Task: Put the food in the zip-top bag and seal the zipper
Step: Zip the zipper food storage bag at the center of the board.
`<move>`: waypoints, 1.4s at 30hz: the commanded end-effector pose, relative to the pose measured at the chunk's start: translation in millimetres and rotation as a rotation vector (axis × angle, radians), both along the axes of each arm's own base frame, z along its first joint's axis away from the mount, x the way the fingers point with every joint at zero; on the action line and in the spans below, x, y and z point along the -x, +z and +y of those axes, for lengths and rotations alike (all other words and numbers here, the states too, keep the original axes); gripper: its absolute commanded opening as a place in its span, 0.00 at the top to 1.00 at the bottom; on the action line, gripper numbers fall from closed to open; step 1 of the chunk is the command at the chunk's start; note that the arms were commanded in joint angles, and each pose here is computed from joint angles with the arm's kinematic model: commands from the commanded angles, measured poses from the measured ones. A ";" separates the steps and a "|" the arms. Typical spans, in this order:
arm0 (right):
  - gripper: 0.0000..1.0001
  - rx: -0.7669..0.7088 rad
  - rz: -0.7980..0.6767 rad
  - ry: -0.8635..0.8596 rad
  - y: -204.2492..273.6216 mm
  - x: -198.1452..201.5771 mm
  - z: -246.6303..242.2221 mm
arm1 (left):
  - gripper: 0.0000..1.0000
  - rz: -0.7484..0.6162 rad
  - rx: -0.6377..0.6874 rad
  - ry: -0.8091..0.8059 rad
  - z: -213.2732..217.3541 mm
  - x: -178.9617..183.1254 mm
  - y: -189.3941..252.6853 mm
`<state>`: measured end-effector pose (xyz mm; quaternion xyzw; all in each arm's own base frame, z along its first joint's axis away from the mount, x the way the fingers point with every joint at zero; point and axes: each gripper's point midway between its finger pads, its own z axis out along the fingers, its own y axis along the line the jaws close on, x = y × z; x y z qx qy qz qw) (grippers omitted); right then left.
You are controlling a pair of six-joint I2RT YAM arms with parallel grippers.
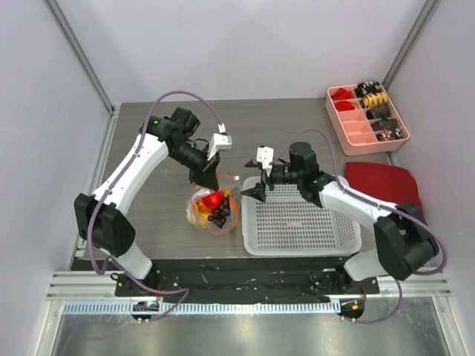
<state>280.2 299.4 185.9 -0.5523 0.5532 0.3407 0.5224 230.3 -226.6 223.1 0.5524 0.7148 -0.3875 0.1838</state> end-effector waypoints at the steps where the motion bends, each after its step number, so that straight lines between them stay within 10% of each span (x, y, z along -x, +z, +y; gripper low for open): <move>1: 0.02 -0.162 -0.192 0.093 64.4 -11.2 28.5 | 1.00 -0.031 0.067 -0.039 -5.0 2.8 18.2; 7: 0.10 -0.217 -0.187 0.141 76.8 -5.8 46.6 | 1.00 -0.028 0.067 -0.051 -5.0 3.1 14.8; 10: 0.34 -0.218 -0.169 0.162 75.2 -2.4 48.5 | 1.00 -0.026 0.070 -0.053 -5.4 3.7 15.2; 14: 0.99 -0.195 -0.154 0.174 71.3 2.4 45.5 | 1.00 -0.015 0.091 -0.016 -3.6 -3.1 18.9; 28: 0.99 -0.221 -0.121 0.128 89.5 27.7 31.1 | 0.93 -0.065 0.131 0.074 6.1 -23.9 29.0; 38: 0.99 -0.152 -0.021 0.069 83.7 29.5 32.1 | 0.45 -0.319 0.272 0.186 -3.9 -40.0 89.7; 42: 0.99 -0.146 -0.006 0.061 86.2 30.2 34.0 | 0.43 -0.499 0.245 0.128 -18.8 -22.4 96.2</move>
